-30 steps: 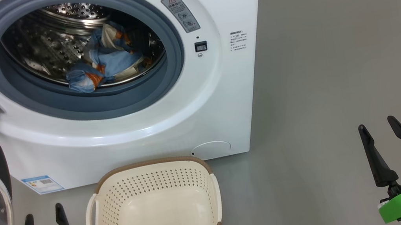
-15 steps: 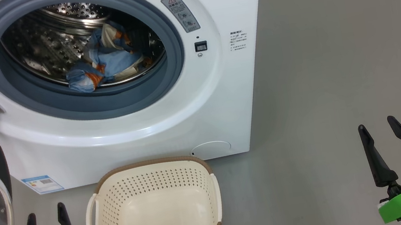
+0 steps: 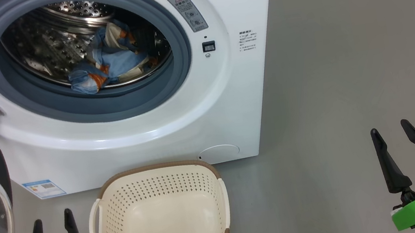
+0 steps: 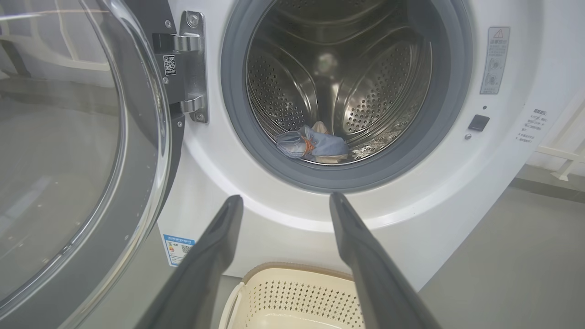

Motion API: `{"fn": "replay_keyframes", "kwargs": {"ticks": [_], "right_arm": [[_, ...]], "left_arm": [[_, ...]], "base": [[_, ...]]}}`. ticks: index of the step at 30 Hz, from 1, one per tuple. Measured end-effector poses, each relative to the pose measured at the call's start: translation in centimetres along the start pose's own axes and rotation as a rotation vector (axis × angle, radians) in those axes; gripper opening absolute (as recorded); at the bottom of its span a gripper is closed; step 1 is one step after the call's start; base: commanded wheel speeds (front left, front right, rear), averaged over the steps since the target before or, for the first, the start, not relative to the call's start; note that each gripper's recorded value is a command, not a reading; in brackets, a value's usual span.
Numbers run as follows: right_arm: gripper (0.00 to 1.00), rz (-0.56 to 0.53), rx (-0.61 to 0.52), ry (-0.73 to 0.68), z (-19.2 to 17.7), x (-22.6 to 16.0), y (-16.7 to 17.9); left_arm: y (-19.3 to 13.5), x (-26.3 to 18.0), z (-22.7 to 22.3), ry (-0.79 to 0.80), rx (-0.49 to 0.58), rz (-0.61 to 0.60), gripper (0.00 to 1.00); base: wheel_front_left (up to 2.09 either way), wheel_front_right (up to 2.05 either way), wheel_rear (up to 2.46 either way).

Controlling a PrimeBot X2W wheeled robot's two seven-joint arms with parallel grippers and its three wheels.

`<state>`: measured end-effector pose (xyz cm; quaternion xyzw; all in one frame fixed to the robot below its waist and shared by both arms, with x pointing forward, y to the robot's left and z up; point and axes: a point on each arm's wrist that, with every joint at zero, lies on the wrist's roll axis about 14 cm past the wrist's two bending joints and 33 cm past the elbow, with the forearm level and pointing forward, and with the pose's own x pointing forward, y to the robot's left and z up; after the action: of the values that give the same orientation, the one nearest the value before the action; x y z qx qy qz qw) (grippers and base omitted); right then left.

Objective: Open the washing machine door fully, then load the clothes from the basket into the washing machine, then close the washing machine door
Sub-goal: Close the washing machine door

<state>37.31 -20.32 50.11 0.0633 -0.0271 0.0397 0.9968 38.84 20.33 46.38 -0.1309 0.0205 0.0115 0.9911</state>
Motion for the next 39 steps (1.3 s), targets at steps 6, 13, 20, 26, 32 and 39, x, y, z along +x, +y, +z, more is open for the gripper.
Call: {"fn": "replay_keyframes", "kwargs": {"ticks": [6, 13, 20, 26, 32, 39], "right_arm": [[1.0, 0.001, 0.001, 0.002, -0.09, 0.08, 0.04], [1.0, 0.0, 0.002, 0.004, -0.16, 0.1, 0.03], [1.0, -0.001, 0.002, 0.008, -0.3, 0.14, -0.01], [1.0, -0.001, 0.001, 0.006, -0.24, 0.15, -0.01], [1.0, 0.002, 0.001, 0.003, -0.12, 0.17, 0.06], [1.0, 0.02, 0.0, 0.0, -0.07, 0.48, 0.55]], "left_arm": [[0.04, 0.01, -0.13, 0.005, 0.001, -0.001, 1.0], [0.08, 0.05, -0.2, 0.007, 0.004, -0.002, 1.0], [-0.34, 0.16, -0.19, 0.006, 0.003, -0.015, 1.0], [-0.47, 0.09, -0.14, 0.007, 0.01, -0.025, 1.0], [-0.75, -0.21, -0.4, 0.015, 0.012, -0.035, 1.0], [-0.45, -0.48, -0.3, 0.012, 0.006, -0.025, 1.0]], "base": [[-0.13, 0.13, 0.0], [-0.94, 0.94, 0.0], [-1.47, 1.47, 0.0], [-0.75, 0.75, 0.0], [-0.07, 0.07, 0.0], [0.0, 0.0, 0.0]]}}
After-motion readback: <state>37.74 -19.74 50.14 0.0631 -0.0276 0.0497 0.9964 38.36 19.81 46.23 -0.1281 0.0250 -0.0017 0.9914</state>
